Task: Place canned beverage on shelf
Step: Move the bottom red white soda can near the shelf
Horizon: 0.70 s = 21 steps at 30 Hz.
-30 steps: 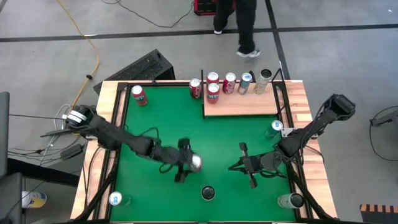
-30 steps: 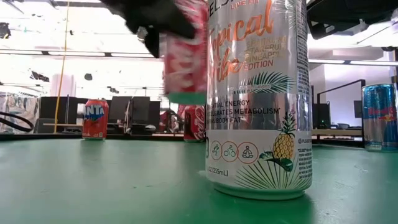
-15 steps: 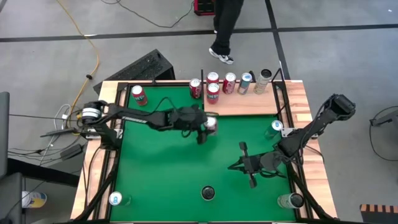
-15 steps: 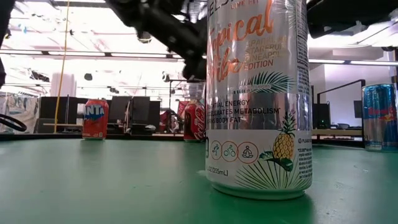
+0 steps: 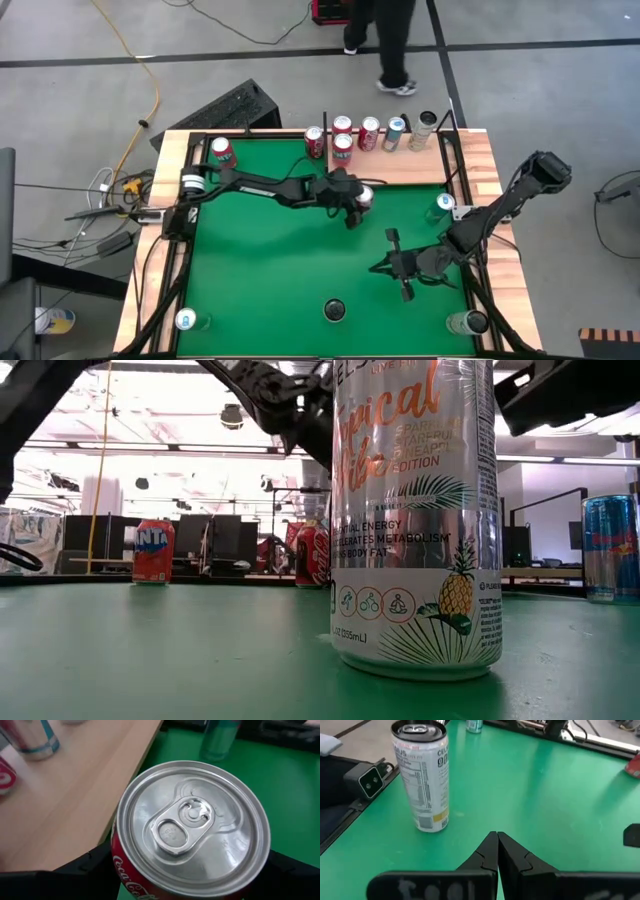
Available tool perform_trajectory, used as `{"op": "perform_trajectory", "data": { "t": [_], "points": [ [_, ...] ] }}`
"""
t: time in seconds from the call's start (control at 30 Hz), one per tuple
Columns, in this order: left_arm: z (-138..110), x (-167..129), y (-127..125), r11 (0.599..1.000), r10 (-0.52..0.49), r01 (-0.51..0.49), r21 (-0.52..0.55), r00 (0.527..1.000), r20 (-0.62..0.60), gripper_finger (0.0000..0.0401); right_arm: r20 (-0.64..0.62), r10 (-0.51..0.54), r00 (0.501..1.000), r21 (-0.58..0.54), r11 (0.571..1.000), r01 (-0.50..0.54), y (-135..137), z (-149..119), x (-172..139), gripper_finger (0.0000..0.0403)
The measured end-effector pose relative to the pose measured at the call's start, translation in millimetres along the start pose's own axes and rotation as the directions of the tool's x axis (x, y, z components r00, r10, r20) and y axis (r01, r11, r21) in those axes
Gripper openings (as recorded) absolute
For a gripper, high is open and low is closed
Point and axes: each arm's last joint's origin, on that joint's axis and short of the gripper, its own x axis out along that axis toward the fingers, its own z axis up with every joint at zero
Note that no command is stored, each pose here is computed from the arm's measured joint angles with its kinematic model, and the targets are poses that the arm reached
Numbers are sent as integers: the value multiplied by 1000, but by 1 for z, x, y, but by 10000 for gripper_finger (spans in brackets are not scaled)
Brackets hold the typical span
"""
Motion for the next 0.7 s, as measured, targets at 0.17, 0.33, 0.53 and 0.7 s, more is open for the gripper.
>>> {"op": "perform_trajectory", "data": {
  "t": [0.17,0.33,0.53,0.7],
  "points": [
    [-9,13,0,1000,30,-30,5,999,-21,285,-11,-2,1000,14,1000,2,2,-1,-1,27],
    [-9,15,1,999,47,-47,18,999,-13,295,-10,-6,1000,15,1000,6,5,-2,-2,27],
    [-8,14,1,999,48,-48,18,999,-11,356,-9,-7,1000,24,1000,7,5,-2,-2,27],
    [-8,14,1,998,52,-51,19,999,-16,374,-9,-7,1000,30,1000,7,5,-2,-2,27]
  ]
}}
